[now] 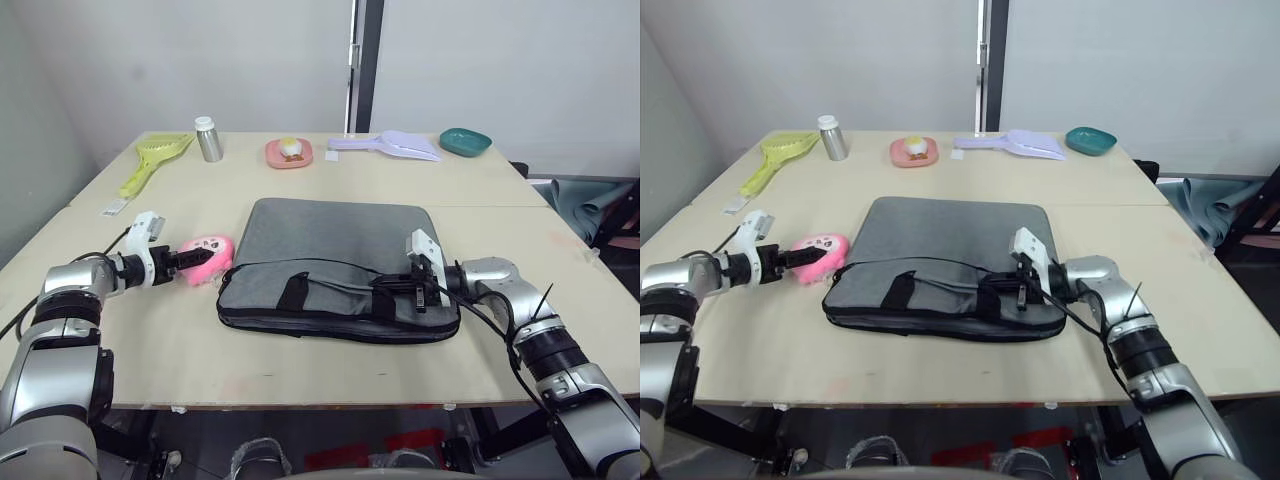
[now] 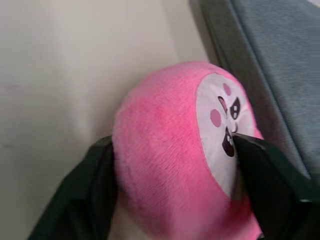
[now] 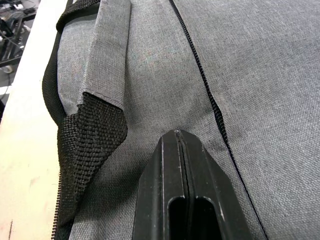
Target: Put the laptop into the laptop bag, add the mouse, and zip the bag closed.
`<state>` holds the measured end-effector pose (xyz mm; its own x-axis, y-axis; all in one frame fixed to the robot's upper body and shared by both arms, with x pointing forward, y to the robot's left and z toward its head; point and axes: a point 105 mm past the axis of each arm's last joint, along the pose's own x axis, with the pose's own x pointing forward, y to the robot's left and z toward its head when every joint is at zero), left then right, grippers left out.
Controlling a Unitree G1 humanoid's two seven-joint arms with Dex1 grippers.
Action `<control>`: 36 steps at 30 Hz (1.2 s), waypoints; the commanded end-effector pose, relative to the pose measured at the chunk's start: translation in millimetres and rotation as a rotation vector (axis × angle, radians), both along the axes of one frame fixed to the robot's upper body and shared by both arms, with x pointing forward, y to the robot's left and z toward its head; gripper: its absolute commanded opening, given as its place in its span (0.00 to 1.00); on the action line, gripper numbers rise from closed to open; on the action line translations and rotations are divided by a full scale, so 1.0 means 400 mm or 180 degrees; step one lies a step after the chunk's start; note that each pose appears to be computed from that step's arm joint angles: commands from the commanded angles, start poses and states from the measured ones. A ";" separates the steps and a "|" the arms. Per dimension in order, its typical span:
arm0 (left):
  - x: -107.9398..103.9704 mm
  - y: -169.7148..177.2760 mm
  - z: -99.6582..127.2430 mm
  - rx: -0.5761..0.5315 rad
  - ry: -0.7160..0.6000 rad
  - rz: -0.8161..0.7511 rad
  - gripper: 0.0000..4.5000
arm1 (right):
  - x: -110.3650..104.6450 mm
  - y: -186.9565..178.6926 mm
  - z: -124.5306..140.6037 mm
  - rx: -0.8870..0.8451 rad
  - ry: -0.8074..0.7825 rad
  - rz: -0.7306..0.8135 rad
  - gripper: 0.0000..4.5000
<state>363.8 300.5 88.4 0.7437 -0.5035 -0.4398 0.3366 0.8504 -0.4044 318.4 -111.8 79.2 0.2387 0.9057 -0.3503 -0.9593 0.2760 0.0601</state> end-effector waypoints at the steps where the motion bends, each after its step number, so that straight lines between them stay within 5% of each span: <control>1: 0.006 -0.003 0.021 0.0065 -0.0037 -0.0080 0.43 | -0.034 -0.039 -0.107 -0.0349 0.0484 -0.0185 0.00; 6: -0.009 -0.007 0.052 0.0018 -0.0139 -0.0169 0.05 | -0.047 -0.055 -0.166 -0.0512 0.0731 -0.0318 0.00; 12: -0.083 -0.025 0.072 0.0161 -0.0181 -0.0407 0.05 | -0.049 -0.063 -0.177 -0.0614 0.0828 -0.0313 0.00; 26: -0.215 0.081 0.094 0.0318 -0.0155 -0.0045 0.05 | -0.046 -0.062 -0.163 -0.0569 0.0803 -0.0277 0.00; 36: -0.287 0.018 0.040 0.0109 0.0131 -0.0279 0.05 | -0.046 -0.063 -0.164 -0.0630 0.0810 -0.0226 0.00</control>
